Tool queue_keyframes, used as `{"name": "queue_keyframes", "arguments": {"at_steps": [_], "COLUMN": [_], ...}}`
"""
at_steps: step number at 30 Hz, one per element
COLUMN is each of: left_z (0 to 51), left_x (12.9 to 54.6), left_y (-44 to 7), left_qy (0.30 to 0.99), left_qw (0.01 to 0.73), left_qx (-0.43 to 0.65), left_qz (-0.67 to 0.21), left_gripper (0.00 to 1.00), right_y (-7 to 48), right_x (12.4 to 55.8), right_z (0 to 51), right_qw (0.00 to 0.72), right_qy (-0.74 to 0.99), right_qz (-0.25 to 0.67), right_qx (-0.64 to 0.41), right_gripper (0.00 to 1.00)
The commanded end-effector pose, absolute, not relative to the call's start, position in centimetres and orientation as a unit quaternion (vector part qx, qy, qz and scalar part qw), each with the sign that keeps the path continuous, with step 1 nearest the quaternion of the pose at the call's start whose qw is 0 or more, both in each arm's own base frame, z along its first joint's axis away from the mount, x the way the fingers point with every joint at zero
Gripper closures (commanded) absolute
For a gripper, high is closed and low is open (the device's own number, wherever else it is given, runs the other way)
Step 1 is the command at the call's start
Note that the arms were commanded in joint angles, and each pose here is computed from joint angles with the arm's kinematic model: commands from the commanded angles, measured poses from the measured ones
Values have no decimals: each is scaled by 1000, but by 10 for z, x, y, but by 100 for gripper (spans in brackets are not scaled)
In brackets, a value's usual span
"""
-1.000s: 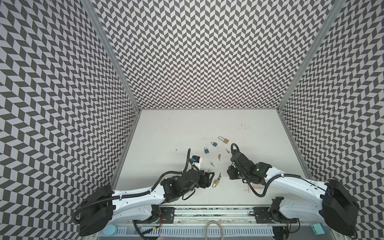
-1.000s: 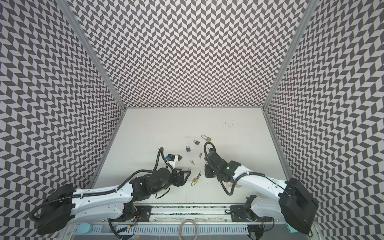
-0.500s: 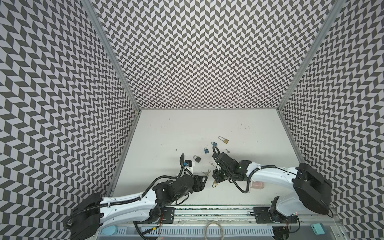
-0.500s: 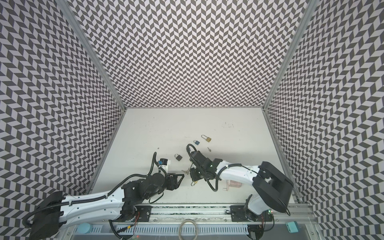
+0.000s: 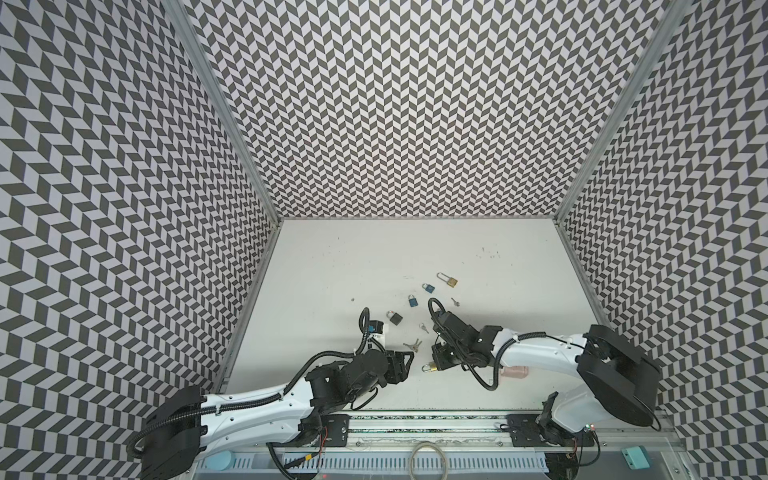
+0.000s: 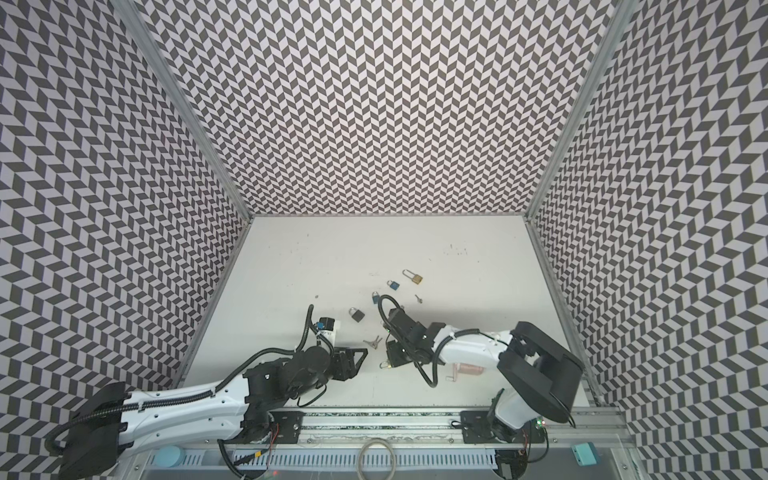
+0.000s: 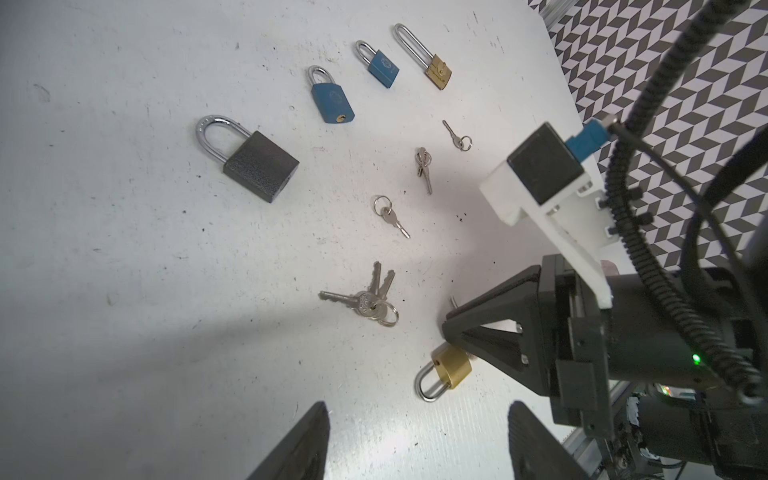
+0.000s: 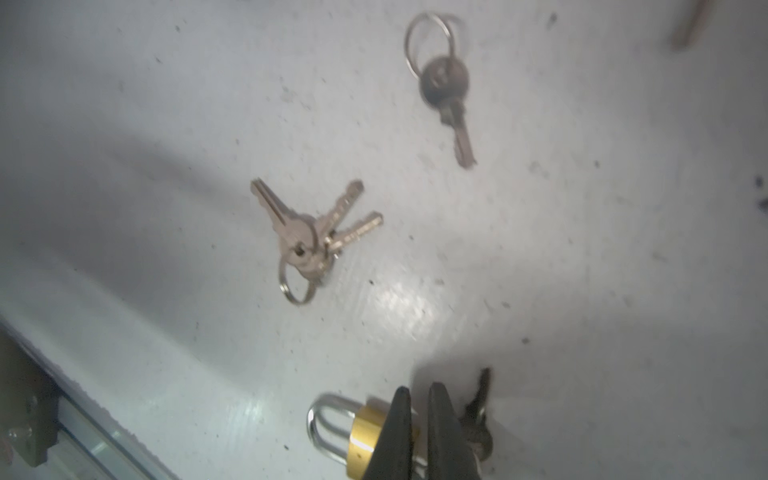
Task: Lock with the key
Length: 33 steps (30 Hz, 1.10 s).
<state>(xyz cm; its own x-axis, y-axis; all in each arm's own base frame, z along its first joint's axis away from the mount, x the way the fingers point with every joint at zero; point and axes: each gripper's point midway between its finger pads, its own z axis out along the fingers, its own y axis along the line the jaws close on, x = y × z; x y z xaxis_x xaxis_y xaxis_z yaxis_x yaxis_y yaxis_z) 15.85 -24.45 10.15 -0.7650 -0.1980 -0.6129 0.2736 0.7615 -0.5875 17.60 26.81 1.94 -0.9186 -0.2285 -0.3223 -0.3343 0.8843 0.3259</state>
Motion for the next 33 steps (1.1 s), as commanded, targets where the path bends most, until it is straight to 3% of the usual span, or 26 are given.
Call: {"name": "queue_keyframes", "arguments": {"at_steps": [1, 8, 11, 18, 27, 33], "left_z": [104, 105, 108, 120, 119, 117], "left_x": [159, 161, 167, 184, 189, 189], "left_y": [-250, -256, -248, -215, -202, -204], "left_qy": [865, 864, 856, 823, 819, 820], "left_qw": [344, 335, 334, 328, 327, 323], "left_qx": [17, 19, 1, -49, -60, -58], "left_qz": [-364, -376, -395, -461, -468, -469], "left_gripper": [31, 31, 31, 30, 30, 30], "right_y": [244, 252, 260, 283, 280, 283], "right_x": [153, 140, 151, 148, 154, 151], "right_z": [9, 43, 63, 59, 30, 19], "right_qw": [115, 145, 187, 216, 195, 182], "right_qy": [971, 957, 944, 927, 924, 922], "right_qz": [170, 208, 207, 120, 49, 50], "right_qx": [-121, -141, -176, -281, -326, -339], "right_gripper": [89, 88, 67, 41, 40, 49]}}
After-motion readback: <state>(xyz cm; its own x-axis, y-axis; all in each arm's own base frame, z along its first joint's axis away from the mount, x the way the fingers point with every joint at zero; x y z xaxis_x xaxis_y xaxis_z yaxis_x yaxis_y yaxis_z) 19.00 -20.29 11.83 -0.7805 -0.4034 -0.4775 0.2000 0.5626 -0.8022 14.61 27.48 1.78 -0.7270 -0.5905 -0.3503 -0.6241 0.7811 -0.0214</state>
